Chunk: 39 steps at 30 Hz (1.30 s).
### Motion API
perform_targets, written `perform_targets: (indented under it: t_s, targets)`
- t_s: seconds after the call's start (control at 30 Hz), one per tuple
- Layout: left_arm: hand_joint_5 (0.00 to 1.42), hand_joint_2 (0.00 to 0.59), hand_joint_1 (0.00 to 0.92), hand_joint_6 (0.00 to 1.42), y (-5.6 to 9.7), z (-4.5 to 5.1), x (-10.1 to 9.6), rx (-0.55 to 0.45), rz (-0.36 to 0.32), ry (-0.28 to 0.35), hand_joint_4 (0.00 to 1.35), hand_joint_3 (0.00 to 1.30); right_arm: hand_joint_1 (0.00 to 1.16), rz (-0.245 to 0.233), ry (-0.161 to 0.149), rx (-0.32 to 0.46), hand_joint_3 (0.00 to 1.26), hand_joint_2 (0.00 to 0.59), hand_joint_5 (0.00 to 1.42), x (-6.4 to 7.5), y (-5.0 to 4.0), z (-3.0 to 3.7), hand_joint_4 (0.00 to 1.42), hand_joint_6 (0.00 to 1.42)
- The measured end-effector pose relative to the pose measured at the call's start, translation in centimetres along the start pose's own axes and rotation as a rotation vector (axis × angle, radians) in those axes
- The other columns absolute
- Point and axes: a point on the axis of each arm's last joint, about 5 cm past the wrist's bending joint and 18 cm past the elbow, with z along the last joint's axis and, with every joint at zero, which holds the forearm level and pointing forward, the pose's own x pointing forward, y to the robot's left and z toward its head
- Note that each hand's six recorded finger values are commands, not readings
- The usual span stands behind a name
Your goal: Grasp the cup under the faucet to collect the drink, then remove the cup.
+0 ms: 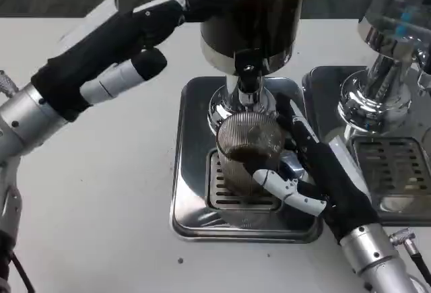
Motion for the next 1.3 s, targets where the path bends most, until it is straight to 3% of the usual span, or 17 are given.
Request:
perform_targets:
  t_s: [0.23,0.4,0.77,1.3]
  targets:
    - [0.14,0.103,0.000,0.13,-0.1,-0.86,-2.9,-0.074,0.105,0.085,0.15,0.23,0.60,0.003,0.010,0.000,0.00,0.224,0.01,-0.1,0.02,-0.19,0.00,0.12]
    - [0.15,0.103,0.000,0.13,-0.1,-1.04,-4.6,-0.084,0.138,0.140,0.15,0.23,0.60,0.004,0.012,-0.002,0.00,0.224,0.00,0.0,0.00,-0.22,0.00,0.11]
    - [0.15,0.112,0.000,0.14,-1.5,-1.77,-6.5,-0.125,0.110,0.248,0.16,0.26,0.60,0.018,0.008,-0.025,0.00,0.224,0.00,0.3,0.07,-0.09,0.00,0.08]
    - [0.16,0.119,0.000,0.14,-3.1,-2.67,-7.3,-0.174,0.071,0.324,0.18,0.27,0.62,0.036,0.047,-0.051,0.00,0.221,0.00,0.9,0.44,-0.46,0.00,0.08]
